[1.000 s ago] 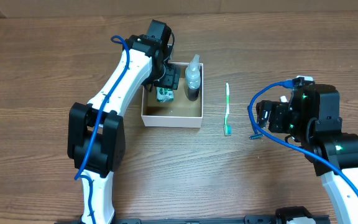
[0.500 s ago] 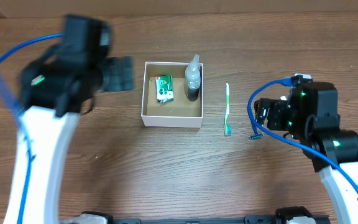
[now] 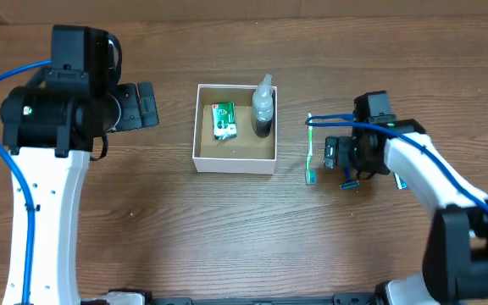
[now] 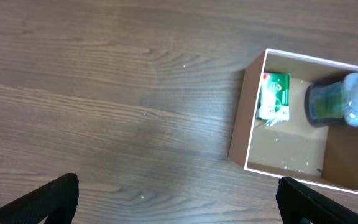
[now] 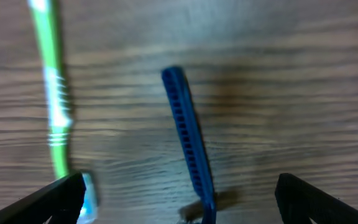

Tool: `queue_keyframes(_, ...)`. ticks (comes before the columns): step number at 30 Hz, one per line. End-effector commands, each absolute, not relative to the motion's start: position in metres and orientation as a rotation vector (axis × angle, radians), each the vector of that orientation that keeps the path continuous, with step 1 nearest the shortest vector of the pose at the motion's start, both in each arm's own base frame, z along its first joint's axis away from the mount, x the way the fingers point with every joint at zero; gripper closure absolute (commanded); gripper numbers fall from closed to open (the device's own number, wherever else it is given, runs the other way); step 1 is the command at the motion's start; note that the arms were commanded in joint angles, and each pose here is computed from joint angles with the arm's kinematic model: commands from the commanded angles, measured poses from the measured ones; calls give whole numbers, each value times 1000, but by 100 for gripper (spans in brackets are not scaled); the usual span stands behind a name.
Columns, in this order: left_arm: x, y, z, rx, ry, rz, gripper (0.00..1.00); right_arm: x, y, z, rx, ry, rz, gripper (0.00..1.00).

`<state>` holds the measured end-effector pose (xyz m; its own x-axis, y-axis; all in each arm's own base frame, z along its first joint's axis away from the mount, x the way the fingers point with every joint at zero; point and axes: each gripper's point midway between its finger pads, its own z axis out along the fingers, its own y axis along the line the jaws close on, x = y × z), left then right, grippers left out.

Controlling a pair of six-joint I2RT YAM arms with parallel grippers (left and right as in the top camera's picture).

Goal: Pack container
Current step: 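Grasp the blue razor with the right gripper and lift it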

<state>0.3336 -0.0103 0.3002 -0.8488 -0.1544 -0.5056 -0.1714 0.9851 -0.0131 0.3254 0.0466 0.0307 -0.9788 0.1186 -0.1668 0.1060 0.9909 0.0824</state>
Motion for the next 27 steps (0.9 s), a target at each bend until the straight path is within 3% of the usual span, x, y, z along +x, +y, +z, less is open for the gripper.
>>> queue_keyframes(1,337,-13,289,-230,2638,23,0,329,45,13,198,3009,85,1)
queue_keyframes(5,339,-13,290,-231,2632,23,0,325,42,-1,203,3049,56,1)
queue_keyframes(8,339,-13,290,-230,2632,23,0,327,41,-2,203,3038,41,7)
queue_keyframes(16,339,-13,290,-230,2632,22,0,329,41,-2,203,3031,44,40)
queue_keyframes(19,339,-13,289,-230,2633,22,0,328,41,-2,202,3035,44,42)
queue_keyframes(24,339,-13,289,-231,2632,23,0,328,41,-2,203,3033,44,63)
queue_keyframes(27,339,-13,289,-231,2632,23,0,329,41,-2,203,3031,45,69)
